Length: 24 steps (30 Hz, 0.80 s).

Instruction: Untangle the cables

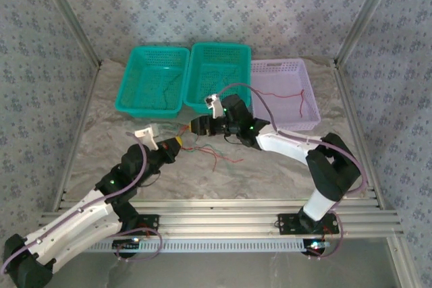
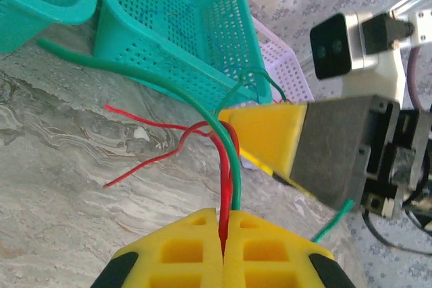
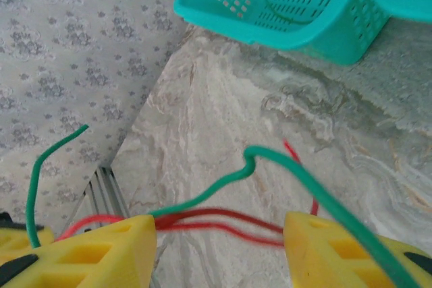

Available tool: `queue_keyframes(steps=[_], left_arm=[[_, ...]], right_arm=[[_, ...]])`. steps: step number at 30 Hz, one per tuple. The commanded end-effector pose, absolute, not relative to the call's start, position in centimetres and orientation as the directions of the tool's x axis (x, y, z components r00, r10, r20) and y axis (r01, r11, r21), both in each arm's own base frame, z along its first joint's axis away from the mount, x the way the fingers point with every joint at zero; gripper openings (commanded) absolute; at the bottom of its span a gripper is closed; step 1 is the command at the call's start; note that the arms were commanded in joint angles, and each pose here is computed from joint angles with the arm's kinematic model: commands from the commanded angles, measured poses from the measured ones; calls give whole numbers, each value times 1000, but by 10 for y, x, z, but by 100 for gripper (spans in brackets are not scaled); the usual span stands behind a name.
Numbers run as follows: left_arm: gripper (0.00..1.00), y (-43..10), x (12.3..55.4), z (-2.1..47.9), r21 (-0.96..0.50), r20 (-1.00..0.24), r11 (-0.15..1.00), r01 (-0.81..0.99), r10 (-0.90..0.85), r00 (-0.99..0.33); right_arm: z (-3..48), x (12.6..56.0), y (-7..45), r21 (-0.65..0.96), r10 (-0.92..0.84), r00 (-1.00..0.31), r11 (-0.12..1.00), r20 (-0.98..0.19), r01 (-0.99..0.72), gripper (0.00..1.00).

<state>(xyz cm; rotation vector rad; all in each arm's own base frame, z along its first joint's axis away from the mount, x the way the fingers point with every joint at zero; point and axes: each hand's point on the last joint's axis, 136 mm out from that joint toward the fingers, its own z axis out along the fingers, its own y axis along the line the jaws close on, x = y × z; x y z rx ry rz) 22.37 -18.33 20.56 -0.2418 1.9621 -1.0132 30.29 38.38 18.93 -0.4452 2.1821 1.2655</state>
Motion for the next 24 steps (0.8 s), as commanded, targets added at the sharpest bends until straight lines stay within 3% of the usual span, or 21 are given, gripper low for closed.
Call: queue_keyframes(steps=[1,16,17,23,24], left_arm=[[0,-189,220,213,-733,-639,626,265,-502,-583],[0,-192,222,216,-736,-641,619,274,-507,-576],[0,-191,222,216,-736,-642,620,274,-508,-574],[0,-189,221,215,-732,-645,626,270,-507,-572],[0,-190,221,213,-731,-644,627,269,-504,-575]], right_arm=[[222,321,385,674,72,-740,479,-668,-562,53],[228,316,426,687,31,-746,415,-666,-596,50],[230,317,427,688,32,-745,413,-666,-597,47],[241,333,410,656,77,-717,477,-693,-584,1],[243,338,403,647,97,-710,511,-697,-566,0]])
